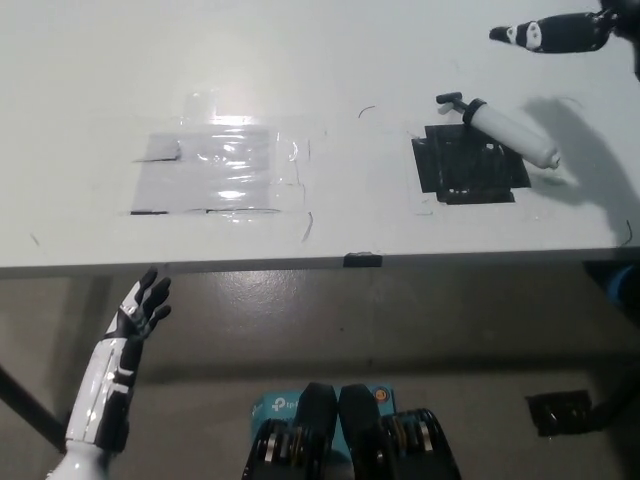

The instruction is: The robot uses right hand to pick up a small white air pumper and uses its left hand to compress it, and then puts it on the desk

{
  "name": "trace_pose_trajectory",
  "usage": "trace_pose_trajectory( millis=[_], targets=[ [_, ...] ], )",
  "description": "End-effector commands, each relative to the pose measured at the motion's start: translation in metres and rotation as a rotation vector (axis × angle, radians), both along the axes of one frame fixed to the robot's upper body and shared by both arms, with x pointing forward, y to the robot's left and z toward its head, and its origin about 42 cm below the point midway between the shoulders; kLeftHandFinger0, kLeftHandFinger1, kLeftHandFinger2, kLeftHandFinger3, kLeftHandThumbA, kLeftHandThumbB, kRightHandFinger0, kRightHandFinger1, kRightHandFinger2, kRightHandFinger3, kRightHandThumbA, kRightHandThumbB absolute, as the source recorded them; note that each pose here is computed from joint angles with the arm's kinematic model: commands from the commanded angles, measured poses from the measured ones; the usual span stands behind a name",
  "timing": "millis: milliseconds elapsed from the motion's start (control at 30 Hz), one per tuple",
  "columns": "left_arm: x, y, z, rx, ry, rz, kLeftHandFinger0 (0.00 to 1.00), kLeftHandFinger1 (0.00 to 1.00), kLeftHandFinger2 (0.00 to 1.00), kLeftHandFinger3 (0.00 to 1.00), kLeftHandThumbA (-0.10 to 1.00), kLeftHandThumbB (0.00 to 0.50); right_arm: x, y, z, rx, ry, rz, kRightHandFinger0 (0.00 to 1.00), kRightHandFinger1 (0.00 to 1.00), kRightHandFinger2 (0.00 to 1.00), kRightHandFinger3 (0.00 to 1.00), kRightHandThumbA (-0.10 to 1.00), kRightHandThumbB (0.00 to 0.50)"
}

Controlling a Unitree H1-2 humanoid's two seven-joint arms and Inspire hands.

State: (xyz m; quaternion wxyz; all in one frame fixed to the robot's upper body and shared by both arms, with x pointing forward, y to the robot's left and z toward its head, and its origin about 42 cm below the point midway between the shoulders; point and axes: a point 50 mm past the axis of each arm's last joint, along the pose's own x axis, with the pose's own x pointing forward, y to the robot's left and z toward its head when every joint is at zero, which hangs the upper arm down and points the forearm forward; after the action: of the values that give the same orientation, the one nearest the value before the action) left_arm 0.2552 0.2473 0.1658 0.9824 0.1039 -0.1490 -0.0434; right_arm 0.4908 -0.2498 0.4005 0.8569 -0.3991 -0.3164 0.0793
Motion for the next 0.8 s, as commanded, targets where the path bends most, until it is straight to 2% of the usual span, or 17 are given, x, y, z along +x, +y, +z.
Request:
trace_pose_trajectory(
  millis=[0, 67, 100, 133, 200, 267, 367, 467, 633, 667, 767],
  targets=[
    [0.021, 0.000, 0.015, -0.002, -0.072, -0.042, 1.00, 1.00, 1.00, 1.00, 1.00, 0.113, -0.140, 0.002, 0.052, 0.270, -0.392, 0.233, 1.00, 1.00, 1.00, 1.00, 1.00, 0.276],
    [0.027, 0.002, 0.015, -0.002, -0.080, -0.043, 1.00, 1.00, 1.00, 1.00, 1.00, 0.109, -0.168, 0.009, 0.026, 0.292, -0.407, 0.248, 1.00, 1.00, 1.00, 1.00, 1.00, 0.242],
    [0.028, 0.002, 0.014, 0.004, -0.079, -0.038, 1.00, 1.00, 1.00, 1.00, 1.00, 0.110, -0.177, 0.011, 0.014, 0.323, -0.403, 0.272, 1.00, 1.00, 1.00, 1.00, 1.00, 0.204],
    [0.031, 0.003, 0.016, 0.006, -0.078, -0.034, 1.00, 1.00, 1.00, 1.00, 1.00, 0.118, -0.184, 0.015, 0.001, 0.393, -0.371, 0.294, 1.00, 1.00, 1.00, 1.00, 1.00, 0.199],
    [0.035, 0.003, 0.017, 0.014, -0.073, -0.027, 1.00, 1.00, 1.00, 1.00, 1.00, 0.136, -0.194, 0.021, -0.021, 0.484, -0.328, 0.302, 1.00, 1.00, 1.00, 1.00, 1.00, 0.226],
    [0.038, 0.003, 0.016, 0.019, -0.076, -0.028, 1.00, 1.00, 1.00, 1.00, 1.00, 0.136, -0.201, 0.025, -0.041, 0.505, -0.310, 0.300, 1.00, 1.00, 1.00, 1.00, 1.00, 0.173],
    [0.036, 0.004, 0.013, 0.021, -0.062, -0.022, 1.00, 1.00, 1.00, 1.00, 1.00, 0.142, -0.209, 0.029, -0.069, 0.537, -0.245, 0.254, 1.00, 1.00, 1.00, 1.00, 1.00, 0.155],
    [0.035, 0.006, 0.011, 0.020, -0.058, -0.023, 1.00, 1.00, 1.00, 1.00, 1.00, 0.135, -0.207, 0.027, -0.094, 0.544, -0.145, 0.219, 1.00, 1.00, 1.00, 1.00, 1.00, 0.189],
    [0.031, 0.010, 0.007, 0.026, -0.039, -0.013, 1.00, 1.00, 1.00, 1.00, 1.00, 0.131, -0.200, 0.024, -0.120, 0.537, -0.048, 0.177, 1.00, 1.00, 1.00, 1.00, 1.00, 0.167],
    [0.032, 0.010, 0.006, 0.031, -0.040, -0.013, 1.00, 1.00, 1.00, 1.00, 1.00, 0.130, -0.194, 0.025, -0.127, 0.545, -0.017, 0.169, 1.00, 1.00, 1.00, 1.00, 1.00, 0.197],
    [0.029, 0.009, 0.003, 0.022, -0.031, -0.016, 1.00, 1.00, 1.00, 1.00, 1.00, 0.131, -0.186, 0.028, -0.144, 0.565, 0.046, 0.165, 1.00, 1.00, 1.00, 1.00, 1.00, 0.223]
  ],
)
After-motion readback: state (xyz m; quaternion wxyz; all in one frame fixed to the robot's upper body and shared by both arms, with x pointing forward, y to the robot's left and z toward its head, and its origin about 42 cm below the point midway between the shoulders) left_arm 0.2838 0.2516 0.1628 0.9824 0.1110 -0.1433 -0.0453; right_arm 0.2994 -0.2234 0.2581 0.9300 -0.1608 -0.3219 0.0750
